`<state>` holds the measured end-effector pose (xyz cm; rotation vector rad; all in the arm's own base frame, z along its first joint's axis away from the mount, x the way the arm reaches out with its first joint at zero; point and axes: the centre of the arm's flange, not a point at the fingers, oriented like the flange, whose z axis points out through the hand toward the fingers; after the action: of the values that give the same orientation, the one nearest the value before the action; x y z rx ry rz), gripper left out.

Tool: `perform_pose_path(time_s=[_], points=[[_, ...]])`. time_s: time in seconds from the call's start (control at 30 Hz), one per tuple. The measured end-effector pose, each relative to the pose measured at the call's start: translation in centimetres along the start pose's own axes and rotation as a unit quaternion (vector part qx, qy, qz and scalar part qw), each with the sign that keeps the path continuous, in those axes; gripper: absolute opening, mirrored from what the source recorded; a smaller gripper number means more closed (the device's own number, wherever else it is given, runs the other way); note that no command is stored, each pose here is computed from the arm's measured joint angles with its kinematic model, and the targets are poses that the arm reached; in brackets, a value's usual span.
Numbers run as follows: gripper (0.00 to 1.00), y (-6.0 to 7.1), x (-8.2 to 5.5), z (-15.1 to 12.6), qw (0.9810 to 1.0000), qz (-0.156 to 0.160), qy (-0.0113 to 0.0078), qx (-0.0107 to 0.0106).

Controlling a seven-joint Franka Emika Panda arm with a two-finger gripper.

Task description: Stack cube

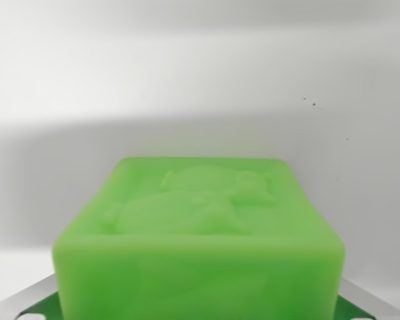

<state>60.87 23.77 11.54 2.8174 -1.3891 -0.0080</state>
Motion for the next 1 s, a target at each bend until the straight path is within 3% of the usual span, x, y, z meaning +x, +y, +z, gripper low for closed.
perform_pose_path(time_s=[0.33, 0.6, 1.0], points=[[0.0, 0.0, 0.0, 0.0, 1.0, 0.0, 0.0, 0.0002], [0.0, -0.1, 0.0, -0.7, 1.0, 0.0, 0.0006, 0.0019], [0.0, -0.1, 0.0, -2.4, 1.0, 0.0, 0.0008, 0.0019]])
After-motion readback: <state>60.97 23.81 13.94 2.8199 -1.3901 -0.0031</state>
